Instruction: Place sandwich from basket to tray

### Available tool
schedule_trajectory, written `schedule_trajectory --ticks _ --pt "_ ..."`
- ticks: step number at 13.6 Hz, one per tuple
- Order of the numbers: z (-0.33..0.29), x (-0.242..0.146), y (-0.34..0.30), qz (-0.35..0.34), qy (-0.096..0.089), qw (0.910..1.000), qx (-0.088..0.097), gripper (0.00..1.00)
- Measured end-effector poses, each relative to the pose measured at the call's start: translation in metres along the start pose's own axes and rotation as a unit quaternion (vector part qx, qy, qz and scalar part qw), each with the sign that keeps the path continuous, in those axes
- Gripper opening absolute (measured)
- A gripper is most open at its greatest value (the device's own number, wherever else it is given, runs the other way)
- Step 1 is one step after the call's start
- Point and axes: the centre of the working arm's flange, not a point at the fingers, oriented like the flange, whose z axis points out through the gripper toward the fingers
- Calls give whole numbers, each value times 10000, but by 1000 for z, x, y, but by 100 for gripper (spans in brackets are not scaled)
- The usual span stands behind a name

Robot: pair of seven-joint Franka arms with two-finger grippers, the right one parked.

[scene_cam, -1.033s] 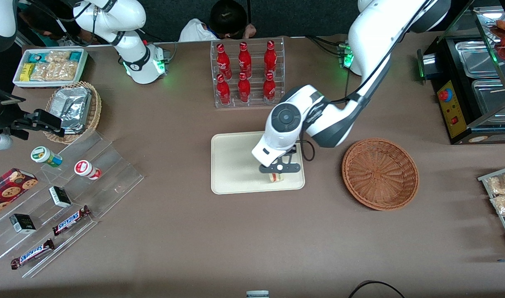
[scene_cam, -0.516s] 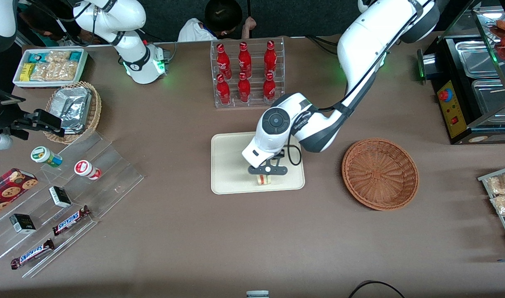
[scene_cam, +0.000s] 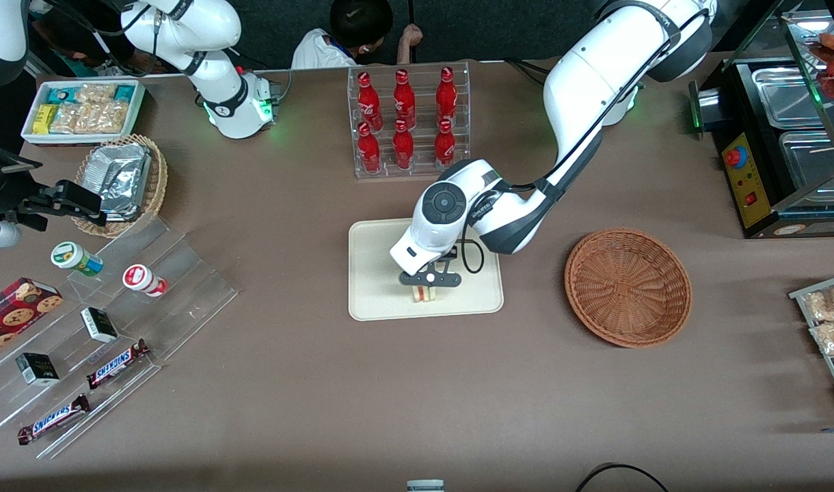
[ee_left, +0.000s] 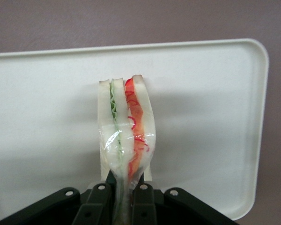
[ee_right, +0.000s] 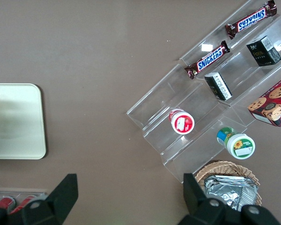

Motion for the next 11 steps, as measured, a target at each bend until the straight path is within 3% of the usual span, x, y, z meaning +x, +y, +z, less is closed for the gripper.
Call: schedule_trajectory --ticks 9,11 --pt "15 -9 8 -40 -50 10000 5 17" --pt "17 -10 8 -35 -70 10000 18 36"
